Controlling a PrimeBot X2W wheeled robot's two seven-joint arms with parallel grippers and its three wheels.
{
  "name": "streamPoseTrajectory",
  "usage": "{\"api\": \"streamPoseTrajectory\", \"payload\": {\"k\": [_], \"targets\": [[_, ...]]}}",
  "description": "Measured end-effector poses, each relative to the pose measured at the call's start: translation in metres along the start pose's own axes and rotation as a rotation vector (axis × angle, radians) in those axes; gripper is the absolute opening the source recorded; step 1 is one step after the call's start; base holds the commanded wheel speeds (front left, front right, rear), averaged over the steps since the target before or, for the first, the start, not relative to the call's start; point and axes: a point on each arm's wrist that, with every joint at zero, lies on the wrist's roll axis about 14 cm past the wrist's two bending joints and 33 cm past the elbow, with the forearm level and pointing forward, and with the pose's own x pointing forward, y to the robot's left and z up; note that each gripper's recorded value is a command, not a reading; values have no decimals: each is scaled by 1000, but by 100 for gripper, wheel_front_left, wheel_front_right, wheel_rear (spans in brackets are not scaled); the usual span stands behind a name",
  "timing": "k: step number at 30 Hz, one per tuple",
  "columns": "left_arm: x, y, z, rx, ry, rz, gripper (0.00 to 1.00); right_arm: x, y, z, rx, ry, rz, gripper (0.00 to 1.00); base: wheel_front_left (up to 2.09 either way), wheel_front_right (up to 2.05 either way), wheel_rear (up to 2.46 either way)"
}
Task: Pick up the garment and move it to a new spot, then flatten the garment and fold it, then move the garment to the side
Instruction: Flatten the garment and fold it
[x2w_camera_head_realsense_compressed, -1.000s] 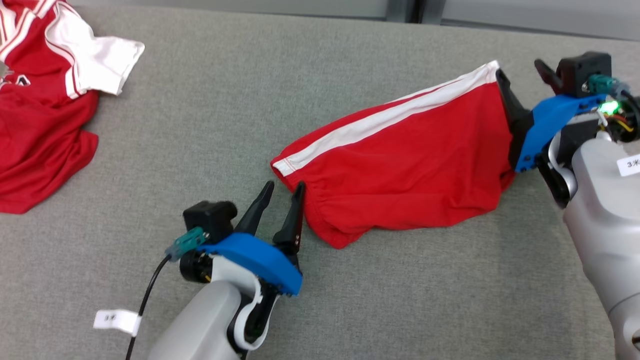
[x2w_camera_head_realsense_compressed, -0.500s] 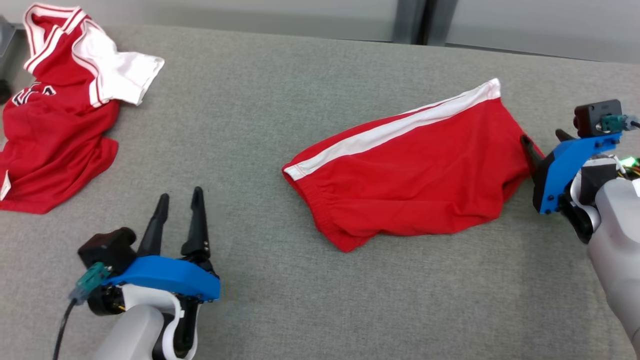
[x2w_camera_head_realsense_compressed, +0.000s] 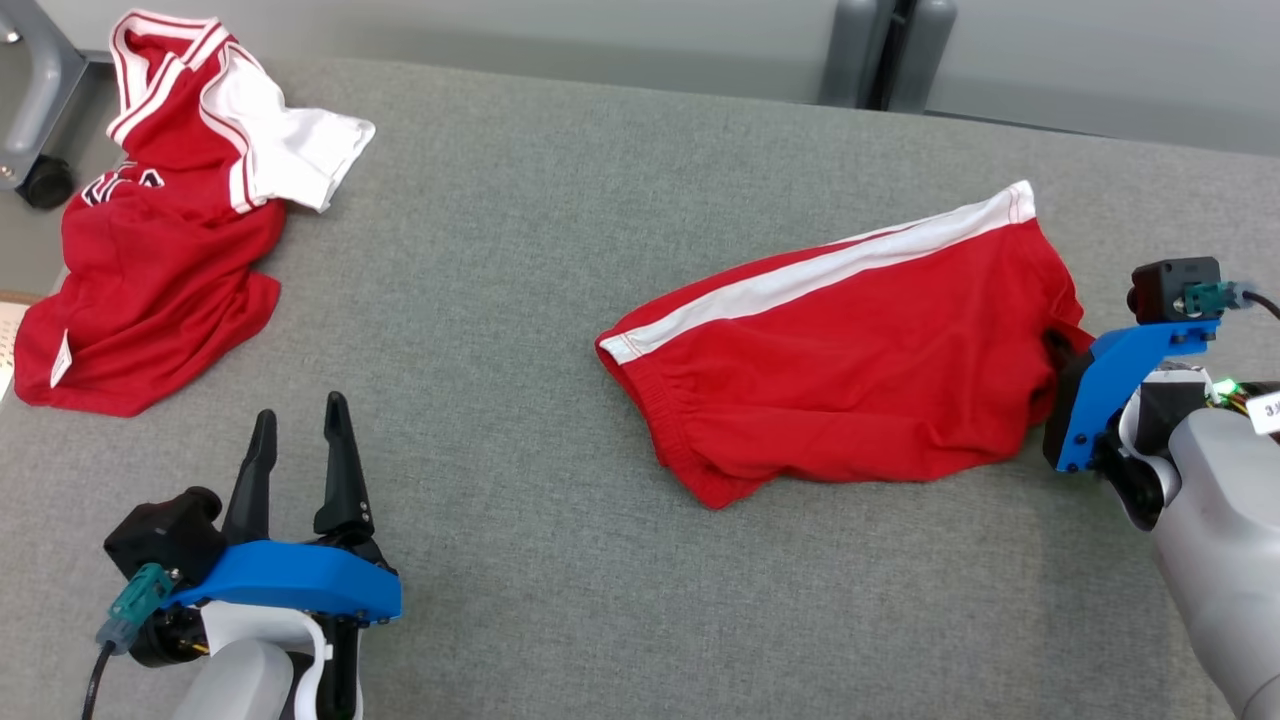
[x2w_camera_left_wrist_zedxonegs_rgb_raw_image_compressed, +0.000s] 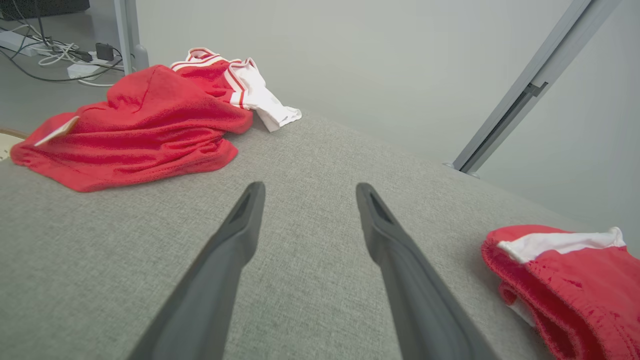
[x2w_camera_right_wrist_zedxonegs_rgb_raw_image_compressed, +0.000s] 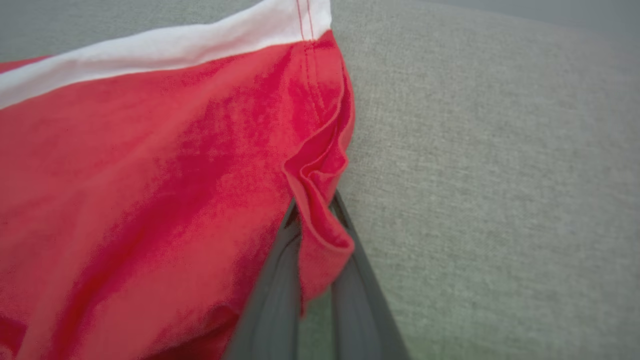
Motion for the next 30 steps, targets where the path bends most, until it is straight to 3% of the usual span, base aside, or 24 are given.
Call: {"api": "streamPoseTrajectory", "payload": {"k": [8, 15, 21, 30], "targets": [[-1, -23, 23, 33, -89, -62, 100, -33, 1, 28, 85, -258, 7, 0, 0, 0, 0], [-10, -53, 14, 51, -77, -150, 100, -84, -36, -11, 240, -361, -102, 0, 0, 0, 0], [-20, -83, -4, 48, -36, -239, 100, -126, -61, -67, 366, -355, -213, 0, 0, 0, 0], [-30, -103, -20, 69, 3, -302, 100, -141, -64, -65, 366, -411, -243, 0, 0, 0, 0]]}}
